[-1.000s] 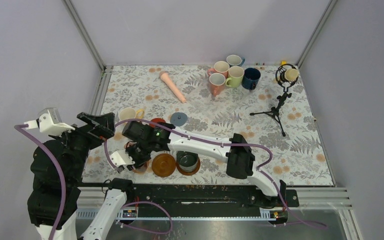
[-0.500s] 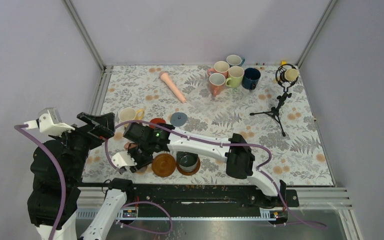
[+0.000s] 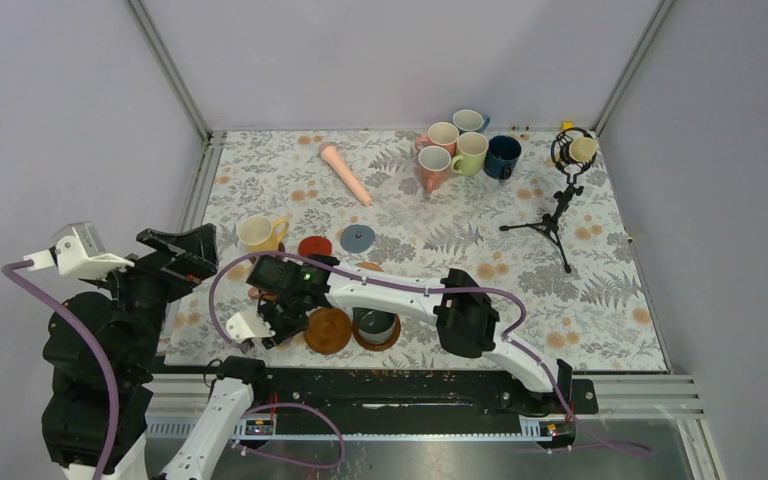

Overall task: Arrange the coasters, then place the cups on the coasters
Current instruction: Place the cup on the coaster.

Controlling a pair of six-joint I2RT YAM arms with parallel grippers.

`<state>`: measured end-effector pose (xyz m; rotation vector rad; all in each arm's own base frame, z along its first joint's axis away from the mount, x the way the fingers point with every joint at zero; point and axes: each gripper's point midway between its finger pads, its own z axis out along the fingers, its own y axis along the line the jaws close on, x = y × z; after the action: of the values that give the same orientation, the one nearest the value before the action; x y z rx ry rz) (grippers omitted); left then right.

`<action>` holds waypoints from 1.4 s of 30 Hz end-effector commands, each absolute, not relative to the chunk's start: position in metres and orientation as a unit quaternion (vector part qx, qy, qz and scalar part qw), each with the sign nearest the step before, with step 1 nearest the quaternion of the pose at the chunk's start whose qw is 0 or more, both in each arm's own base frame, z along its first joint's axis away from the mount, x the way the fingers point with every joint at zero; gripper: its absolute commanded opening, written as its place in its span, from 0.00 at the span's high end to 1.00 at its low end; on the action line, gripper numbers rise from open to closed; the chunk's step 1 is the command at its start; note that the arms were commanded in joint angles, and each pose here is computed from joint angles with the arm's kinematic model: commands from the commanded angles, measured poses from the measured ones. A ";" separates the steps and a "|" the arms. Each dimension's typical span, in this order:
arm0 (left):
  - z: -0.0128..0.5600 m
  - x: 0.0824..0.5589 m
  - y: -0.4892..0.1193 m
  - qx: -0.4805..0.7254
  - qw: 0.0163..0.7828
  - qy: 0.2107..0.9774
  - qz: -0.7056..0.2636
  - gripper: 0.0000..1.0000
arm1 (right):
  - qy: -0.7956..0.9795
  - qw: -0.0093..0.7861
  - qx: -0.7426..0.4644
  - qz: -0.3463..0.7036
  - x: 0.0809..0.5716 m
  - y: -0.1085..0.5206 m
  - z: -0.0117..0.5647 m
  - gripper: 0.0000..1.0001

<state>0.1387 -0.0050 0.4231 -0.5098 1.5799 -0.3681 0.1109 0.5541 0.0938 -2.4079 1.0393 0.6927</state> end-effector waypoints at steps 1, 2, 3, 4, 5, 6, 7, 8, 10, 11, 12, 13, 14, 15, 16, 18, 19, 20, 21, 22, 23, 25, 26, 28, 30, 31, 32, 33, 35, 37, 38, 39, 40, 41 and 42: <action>0.435 0.137 0.003 -0.228 0.677 0.684 -0.148 0.01 | 0.369 0.229 -0.867 0.245 0.112 0.561 0.106 0.73; 0.434 0.137 0.003 -0.228 0.676 0.685 -0.148 0.01 | 0.368 0.231 -0.866 0.246 0.112 0.562 0.108 0.78; 0.433 0.137 0.003 -0.228 0.675 0.686 -0.148 0.01 | 0.366 0.234 -0.866 0.247 0.112 0.563 0.110 0.83; 0.433 0.138 0.003 -0.229 0.675 0.686 -0.148 0.01 | 0.364 0.237 -0.866 0.249 0.111 0.564 0.113 0.85; 0.433 0.138 0.002 -0.227 0.675 0.686 -0.149 0.01 | 0.361 0.242 -0.865 0.252 0.110 0.566 0.119 0.86; 0.433 0.138 0.002 -0.227 0.675 0.686 -0.149 0.01 | 0.356 0.246 -0.864 0.256 0.109 0.567 0.124 0.87; 0.432 0.139 0.002 -0.228 0.674 0.687 -0.149 0.01 | 0.351 0.250 -0.864 0.259 0.107 0.568 0.129 0.87; 0.432 0.139 0.002 -0.227 0.674 0.687 -0.149 0.01 | 0.345 0.254 -0.865 0.262 0.105 0.569 0.134 0.88; 0.431 0.140 0.001 -0.226 0.674 0.688 -0.150 0.01 | 0.338 0.263 -0.865 0.263 0.103 0.571 0.140 0.89; 0.430 0.140 0.001 -0.225 0.673 0.688 -0.150 0.01 | 0.336 0.266 -0.864 0.262 0.103 0.572 0.141 0.89; 0.430 0.141 0.000 -0.225 0.673 0.688 -0.151 0.01 | 0.335 0.267 -0.865 0.262 0.103 0.573 0.140 0.89; 0.429 0.141 0.000 -0.224 0.672 0.689 -0.150 0.01 | 0.337 0.266 -0.865 0.260 0.104 0.573 0.138 0.89; 0.429 0.141 0.000 -0.224 0.673 0.689 -0.151 0.01 | 0.338 0.265 -0.866 0.258 0.105 0.574 0.136 0.89; 0.429 0.140 0.001 -0.225 0.673 0.689 -0.150 0.01 | 0.340 0.261 -0.866 0.256 0.106 0.573 0.131 0.89; 0.428 0.140 0.001 -0.225 0.673 0.689 -0.150 0.01 | 0.341 0.259 -0.867 0.254 0.106 0.573 0.128 0.89; 0.428 0.141 0.001 -0.224 0.672 0.690 -0.149 0.01 | 0.341 0.255 -0.868 0.254 0.106 0.573 0.123 0.89; 0.428 0.140 0.001 -0.224 0.672 0.690 -0.149 0.01 | 0.341 0.253 -0.869 0.253 0.106 0.574 0.121 0.89; 0.427 0.141 0.000 -0.225 0.671 0.690 -0.150 0.01 | 0.343 0.252 -0.870 0.251 0.107 0.574 0.118 0.89; 0.427 0.141 0.000 -0.225 0.671 0.690 -0.150 0.01 | 0.343 0.252 -0.870 0.249 0.107 0.575 0.117 0.89; 0.427 0.140 0.001 -0.225 0.672 0.690 -0.149 0.01 | 0.345 0.252 -0.870 0.246 0.109 0.575 0.114 0.89; 0.428 0.140 0.001 -0.224 0.673 0.689 -0.150 0.01 | 0.344 0.254 -0.870 0.245 0.110 0.576 0.114 0.89; 0.428 0.140 0.001 -0.225 0.673 0.689 -0.149 0.01 | 0.345 0.253 -0.870 0.244 0.111 0.578 0.112 0.89; 0.427 0.140 0.001 -0.225 0.672 0.690 -0.148 0.01 | 0.345 0.253 -0.870 0.244 0.111 0.579 0.111 0.89; 0.428 0.140 0.001 -0.224 0.673 0.689 -0.148 0.01 | 0.345 0.251 -0.870 0.245 0.111 0.580 0.108 0.89; 0.427 0.140 0.001 -0.224 0.672 0.690 -0.149 0.01 | 0.347 0.251 -0.870 0.245 0.111 0.581 0.106 0.89; 0.426 0.140 0.001 -0.225 0.671 0.690 -0.148 0.01 | 0.347 0.250 -0.870 0.244 0.111 0.581 0.105 0.89; 0.426 0.141 0.001 -0.226 0.671 0.690 -0.148 0.01 | 0.348 0.250 -0.870 0.243 0.112 0.581 0.104 0.89; 0.425 0.141 0.001 -0.226 0.671 0.691 -0.148 0.01 | 0.349 0.249 -0.870 0.242 0.112 0.581 0.103 0.89; 0.425 0.141 0.001 -0.225 0.671 0.691 -0.148 0.01 | 0.350 0.249 -0.871 0.240 0.112 0.580 0.103 0.86; 0.426 0.141 0.001 -0.226 0.671 0.690 -0.149 0.01 | 0.350 0.251 -0.870 0.239 0.113 0.579 0.105 0.81; 0.426 0.141 0.000 -0.226 0.671 0.690 -0.150 0.01 | 0.350 0.253 -0.870 0.238 0.113 0.579 0.107 0.80; 0.426 0.141 0.000 -0.225 0.671 0.690 -0.151 0.01 | 0.349 0.256 -0.869 0.239 0.113 0.580 0.110 0.79; 0.426 0.141 0.000 -0.225 0.671 0.690 -0.151 0.01 | 0.348 0.258 -0.869 0.239 0.113 0.580 0.114 0.78; 0.427 0.141 0.000 -0.225 0.671 0.689 -0.152 0.01 | 0.348 0.262 -0.868 0.238 0.114 0.580 0.117 0.78; 0.427 0.141 -0.001 -0.225 0.671 0.690 -0.153 0.01 | 0.347 0.265 -0.868 0.238 0.114 0.581 0.120 0.78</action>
<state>0.1411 -0.0026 0.4188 -0.5164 1.5883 -0.3498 0.1142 0.5697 0.0910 -2.3981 0.9993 0.6576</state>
